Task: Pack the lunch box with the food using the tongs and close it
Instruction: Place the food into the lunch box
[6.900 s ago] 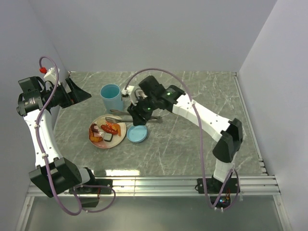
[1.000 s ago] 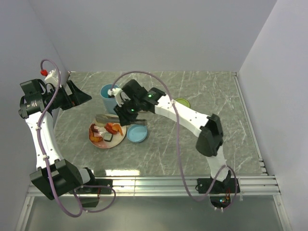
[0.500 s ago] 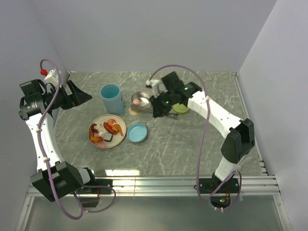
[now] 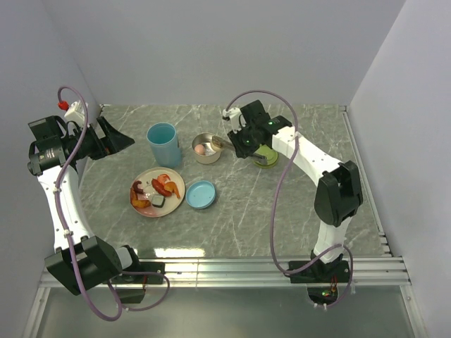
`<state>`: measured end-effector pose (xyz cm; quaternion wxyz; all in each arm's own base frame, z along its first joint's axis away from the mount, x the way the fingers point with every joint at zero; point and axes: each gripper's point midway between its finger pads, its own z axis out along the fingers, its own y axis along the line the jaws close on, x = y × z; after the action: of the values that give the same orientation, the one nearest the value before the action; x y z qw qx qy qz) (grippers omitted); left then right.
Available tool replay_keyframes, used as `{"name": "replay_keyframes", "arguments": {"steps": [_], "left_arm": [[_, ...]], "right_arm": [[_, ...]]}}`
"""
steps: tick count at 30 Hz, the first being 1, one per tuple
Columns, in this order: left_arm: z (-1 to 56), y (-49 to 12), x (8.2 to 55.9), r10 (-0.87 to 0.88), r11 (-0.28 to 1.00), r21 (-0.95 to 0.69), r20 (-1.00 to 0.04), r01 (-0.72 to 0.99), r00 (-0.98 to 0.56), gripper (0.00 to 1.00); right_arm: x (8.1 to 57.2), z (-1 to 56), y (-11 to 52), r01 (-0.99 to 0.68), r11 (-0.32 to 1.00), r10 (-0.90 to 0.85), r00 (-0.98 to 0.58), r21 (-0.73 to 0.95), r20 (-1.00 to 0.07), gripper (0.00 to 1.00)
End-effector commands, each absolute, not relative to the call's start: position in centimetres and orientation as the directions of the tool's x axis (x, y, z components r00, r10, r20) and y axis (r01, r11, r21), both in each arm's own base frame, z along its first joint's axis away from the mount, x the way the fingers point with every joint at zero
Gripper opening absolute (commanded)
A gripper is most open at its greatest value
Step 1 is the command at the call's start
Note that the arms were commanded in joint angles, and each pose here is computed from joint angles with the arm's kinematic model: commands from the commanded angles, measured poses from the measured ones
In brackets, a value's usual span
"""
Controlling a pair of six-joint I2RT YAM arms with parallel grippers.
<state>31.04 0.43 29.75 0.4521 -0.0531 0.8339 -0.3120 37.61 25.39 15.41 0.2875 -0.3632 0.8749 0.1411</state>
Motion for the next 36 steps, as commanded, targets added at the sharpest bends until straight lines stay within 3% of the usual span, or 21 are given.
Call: {"name": "replay_keyframes", "arguments": {"steps": [1,11,25,36], "left_arm": [[30.6,0.6,31.1,-0.351,0.813,-0.539,-0.754,0.219,-0.554,0.99],[30.5,0.8,31.5,-0.354,0.812,-0.542,-0.751,0.214,-0.557,0.99],[30.3,0.9,31.5,-0.349,0.817,-0.536,-0.753,0.212,-0.558,0.99],[30.1,1.0,31.5,-0.345,0.82,-0.532,-0.753,0.21,-0.56,0.99]], "right_arm": [[41.2,19.0,26.0,-0.697,0.712,-0.537,-0.462,-0.086,-0.706,0.24],[42.2,19.6,28.6,-0.723,0.685,-0.541,-0.422,-0.09,-0.728,0.24],[42.9,15.8,29.8,-0.717,0.666,-0.632,-0.397,-0.204,-0.665,0.23],[42.7,13.2,30.1,-0.736,0.648,-0.659,-0.411,-0.197,-0.63,0.22]]}}
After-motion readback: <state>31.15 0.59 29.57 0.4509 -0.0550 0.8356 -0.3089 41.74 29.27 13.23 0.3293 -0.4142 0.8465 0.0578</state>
